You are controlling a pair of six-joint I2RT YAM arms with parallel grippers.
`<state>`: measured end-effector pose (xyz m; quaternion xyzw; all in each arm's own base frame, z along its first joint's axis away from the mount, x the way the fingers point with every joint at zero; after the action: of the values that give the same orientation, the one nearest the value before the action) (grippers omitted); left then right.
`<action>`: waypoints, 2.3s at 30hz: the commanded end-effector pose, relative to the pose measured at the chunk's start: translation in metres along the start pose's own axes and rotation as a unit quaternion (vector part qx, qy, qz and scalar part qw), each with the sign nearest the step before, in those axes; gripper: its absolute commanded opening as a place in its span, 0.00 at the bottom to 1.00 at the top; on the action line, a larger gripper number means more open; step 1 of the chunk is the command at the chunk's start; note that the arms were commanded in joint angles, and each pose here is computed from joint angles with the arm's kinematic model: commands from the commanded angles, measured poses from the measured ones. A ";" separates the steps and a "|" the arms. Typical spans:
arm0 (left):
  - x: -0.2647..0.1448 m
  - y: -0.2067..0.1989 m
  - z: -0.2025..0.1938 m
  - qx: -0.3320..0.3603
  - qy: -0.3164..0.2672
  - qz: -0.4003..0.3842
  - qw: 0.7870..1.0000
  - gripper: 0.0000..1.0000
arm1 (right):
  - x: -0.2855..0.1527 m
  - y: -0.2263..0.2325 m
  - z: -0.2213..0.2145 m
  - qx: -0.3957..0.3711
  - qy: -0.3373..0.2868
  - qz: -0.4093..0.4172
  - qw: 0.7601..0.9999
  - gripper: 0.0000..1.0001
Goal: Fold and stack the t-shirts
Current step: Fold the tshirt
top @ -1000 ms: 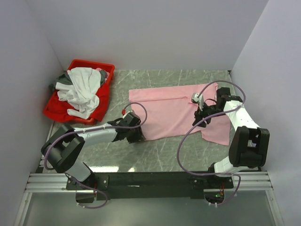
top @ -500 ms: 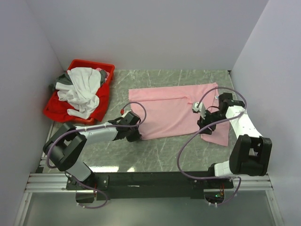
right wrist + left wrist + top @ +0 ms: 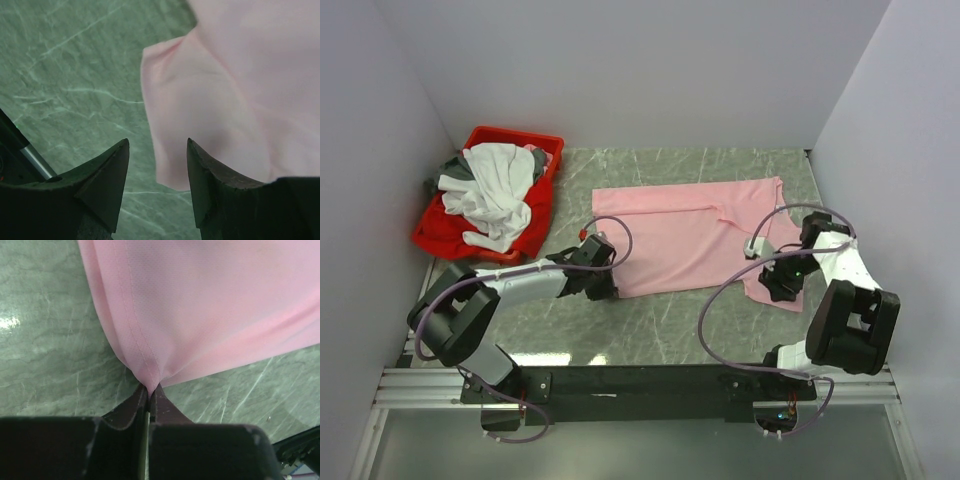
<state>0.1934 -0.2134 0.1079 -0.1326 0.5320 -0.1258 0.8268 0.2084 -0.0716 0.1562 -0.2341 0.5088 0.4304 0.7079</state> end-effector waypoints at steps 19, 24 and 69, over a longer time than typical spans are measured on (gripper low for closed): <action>-0.005 -0.007 0.006 0.020 0.005 -0.049 0.999 0.01 | 0.055 -0.007 -0.039 0.012 0.099 -0.044 0.994 0.46; -0.008 -0.005 0.010 0.019 -0.006 -0.047 0.999 0.01 | 0.037 -0.007 -0.015 0.016 0.045 -0.020 0.999 0.07; -0.026 -0.004 0.088 0.002 -0.077 -0.037 0.996 0.01 | -0.050 -0.071 0.078 0.080 -0.025 -0.205 0.975 0.00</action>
<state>0.2522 -0.1971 0.1596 -0.1616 0.4715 -0.1421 0.8552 0.2867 -0.0639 0.2092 -0.2543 0.4946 0.2657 0.7875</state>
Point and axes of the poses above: each gripper's point midway between its finger pads, its own x axis out along the fingers, its own y axis along the line the jaws close on, z = x × y, the point moved 10 cm from there along -x, back along the fingers, and after that the axes turned 10 degrees about x, right-handed, at the moved point
